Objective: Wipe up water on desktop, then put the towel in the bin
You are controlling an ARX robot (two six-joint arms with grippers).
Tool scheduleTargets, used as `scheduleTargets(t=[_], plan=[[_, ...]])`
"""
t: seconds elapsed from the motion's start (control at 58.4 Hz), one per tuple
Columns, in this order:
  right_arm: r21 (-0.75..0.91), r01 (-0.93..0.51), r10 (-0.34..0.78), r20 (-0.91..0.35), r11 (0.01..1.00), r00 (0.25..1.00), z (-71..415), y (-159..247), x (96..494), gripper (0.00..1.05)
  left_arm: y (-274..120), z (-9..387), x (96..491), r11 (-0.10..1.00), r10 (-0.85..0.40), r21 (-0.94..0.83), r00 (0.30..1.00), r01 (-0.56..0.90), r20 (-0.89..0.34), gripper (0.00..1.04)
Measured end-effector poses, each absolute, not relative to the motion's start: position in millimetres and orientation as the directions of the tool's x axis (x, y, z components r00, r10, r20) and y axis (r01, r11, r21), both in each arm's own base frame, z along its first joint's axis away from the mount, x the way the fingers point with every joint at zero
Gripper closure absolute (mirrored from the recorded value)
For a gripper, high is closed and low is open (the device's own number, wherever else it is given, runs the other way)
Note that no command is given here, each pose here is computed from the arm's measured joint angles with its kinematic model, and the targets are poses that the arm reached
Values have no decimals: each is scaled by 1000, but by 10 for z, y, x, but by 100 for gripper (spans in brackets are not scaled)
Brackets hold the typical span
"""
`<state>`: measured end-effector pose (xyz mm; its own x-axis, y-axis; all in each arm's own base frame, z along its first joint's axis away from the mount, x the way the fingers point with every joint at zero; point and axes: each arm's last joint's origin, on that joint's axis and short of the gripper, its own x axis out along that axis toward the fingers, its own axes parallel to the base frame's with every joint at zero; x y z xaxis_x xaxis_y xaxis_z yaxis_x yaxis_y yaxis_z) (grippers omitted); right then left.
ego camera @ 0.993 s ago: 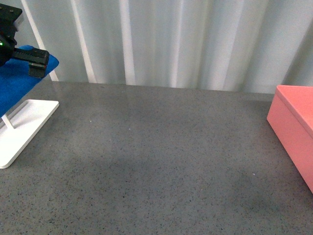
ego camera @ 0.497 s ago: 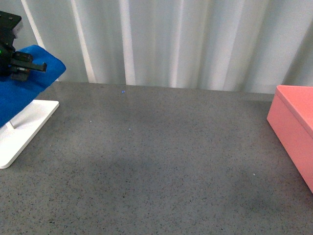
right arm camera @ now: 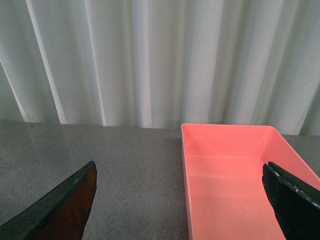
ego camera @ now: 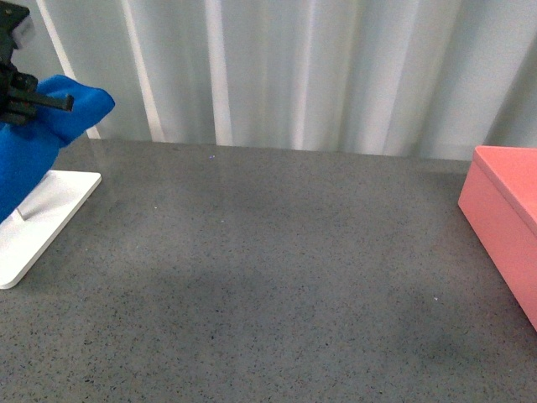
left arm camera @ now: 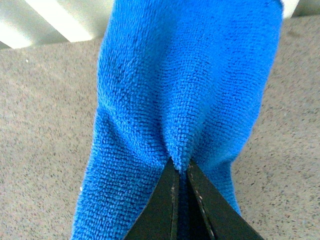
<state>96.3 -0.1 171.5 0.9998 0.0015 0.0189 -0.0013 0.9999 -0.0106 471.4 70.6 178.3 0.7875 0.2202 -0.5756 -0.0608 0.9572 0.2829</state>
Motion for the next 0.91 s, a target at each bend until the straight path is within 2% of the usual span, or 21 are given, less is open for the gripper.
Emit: scheduleTargets(t=[0.325,0.548,0.719,0.908], plan=[[-11,-1,2,19,1000,1000,1715,-1,963,7,579,2747,4333,972,103,236,895,2,-435,101],[-11,-1,2,19,1000,1000,1715,-1,963,7,50,3331,3882,971,-96,176,939,162,-331,101],[-11,-1,2,19,1000,1000,1715,-1,963,7,-553,3582,3402,930,-324,80,904,358,-281,101],[-11,-1,2,19,1000,1000,1715,-1,963,7,-1174,3490,2859,832,-543,-46,795,553,-269,101]])
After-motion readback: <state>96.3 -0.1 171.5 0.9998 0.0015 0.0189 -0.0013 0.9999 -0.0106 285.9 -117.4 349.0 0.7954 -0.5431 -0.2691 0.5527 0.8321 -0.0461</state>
